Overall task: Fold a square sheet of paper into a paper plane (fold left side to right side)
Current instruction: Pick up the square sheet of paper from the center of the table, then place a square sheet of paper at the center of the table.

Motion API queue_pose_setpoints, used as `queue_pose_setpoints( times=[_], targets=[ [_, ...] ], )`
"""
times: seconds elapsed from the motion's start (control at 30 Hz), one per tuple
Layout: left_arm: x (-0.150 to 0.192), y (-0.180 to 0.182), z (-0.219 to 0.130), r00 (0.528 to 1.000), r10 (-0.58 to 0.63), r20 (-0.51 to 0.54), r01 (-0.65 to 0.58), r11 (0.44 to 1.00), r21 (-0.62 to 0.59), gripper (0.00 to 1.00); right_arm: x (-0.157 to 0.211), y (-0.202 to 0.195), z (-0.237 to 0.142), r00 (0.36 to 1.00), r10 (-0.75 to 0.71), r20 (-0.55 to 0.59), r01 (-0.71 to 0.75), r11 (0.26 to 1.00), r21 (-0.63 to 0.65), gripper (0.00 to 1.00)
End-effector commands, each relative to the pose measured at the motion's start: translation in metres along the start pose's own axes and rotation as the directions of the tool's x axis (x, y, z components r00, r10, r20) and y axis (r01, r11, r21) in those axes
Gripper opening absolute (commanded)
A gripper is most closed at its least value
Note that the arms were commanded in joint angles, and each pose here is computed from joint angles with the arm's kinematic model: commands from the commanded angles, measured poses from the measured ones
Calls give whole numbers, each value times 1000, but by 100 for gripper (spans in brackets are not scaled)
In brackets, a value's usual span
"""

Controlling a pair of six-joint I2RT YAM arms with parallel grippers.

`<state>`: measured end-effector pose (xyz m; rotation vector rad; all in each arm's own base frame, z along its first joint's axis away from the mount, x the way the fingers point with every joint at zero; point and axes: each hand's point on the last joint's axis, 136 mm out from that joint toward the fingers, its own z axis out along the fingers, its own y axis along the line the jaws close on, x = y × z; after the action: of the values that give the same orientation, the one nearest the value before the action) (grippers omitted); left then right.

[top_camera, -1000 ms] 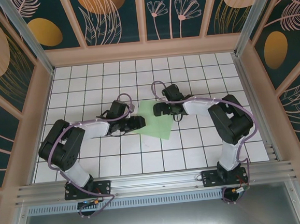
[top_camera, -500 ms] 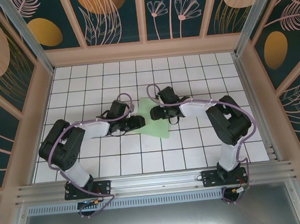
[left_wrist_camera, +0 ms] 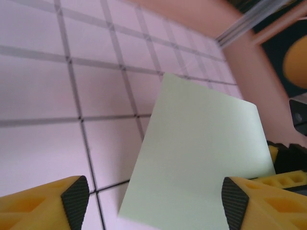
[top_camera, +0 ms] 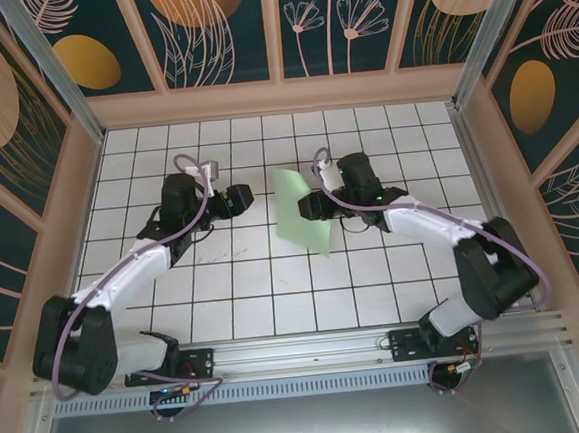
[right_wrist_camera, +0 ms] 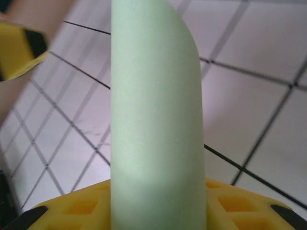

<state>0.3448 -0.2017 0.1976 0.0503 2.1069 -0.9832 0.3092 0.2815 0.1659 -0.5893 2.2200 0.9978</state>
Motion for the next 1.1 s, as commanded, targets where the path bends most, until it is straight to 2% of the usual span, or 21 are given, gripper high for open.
queue_pose_setpoints(
  times=[0.0,0.17,0.33,0.5,0.7,0.77,0.8,0.87,0.93,1.0,1.07],
  targets=[
    [-24,-54,-24,971,205,120,-224,958,180,80,-18,42,-35,980,-182,84,193,970,-148,42],
    [-37,-107,-58,905,342,254,-414,844,341,86,-36,88,-78,944,-280,174,316,918,-239,41],
    [-38,-137,-74,872,377,313,-486,744,459,89,-45,124,-105,919,-320,232,384,860,-337,41],
    [-36,-140,-69,878,382,289,-478,726,494,89,-51,145,-122,896,-340,285,432,814,-387,40],
    [-28,-150,-77,878,380,291,-478,674,562,87,-55,160,-137,878,-338,340,463,779,-422,39],
    [-24,-155,-82,879,375,293,-475,648,595,81,-57,164,-143,871,-333,362,472,772,-426,39],
    [-23,-158,-84,880,372,294,-472,635,612,74,-58,164,-144,870,-327,369,471,774,-424,39],
    [-21,-160,-87,882,371,292,-469,621,627,61,-61,163,-145,869,-319,378,466,784,-411,39],
    [-21,-161,-88,881,371,293,-470,619,629,40,-64,161,-145,869,-313,383,460,797,-392,39],
    [-21,-161,-88,884,367,289,-465,619,633,25,-65,157,-143,874,-304,380,447,809,-381,39],
    [-20,-162,-87,885,366,286,-461,618,637,13,-65,153,-140,878,-295,377,434,822,-369,39]
  ],
)
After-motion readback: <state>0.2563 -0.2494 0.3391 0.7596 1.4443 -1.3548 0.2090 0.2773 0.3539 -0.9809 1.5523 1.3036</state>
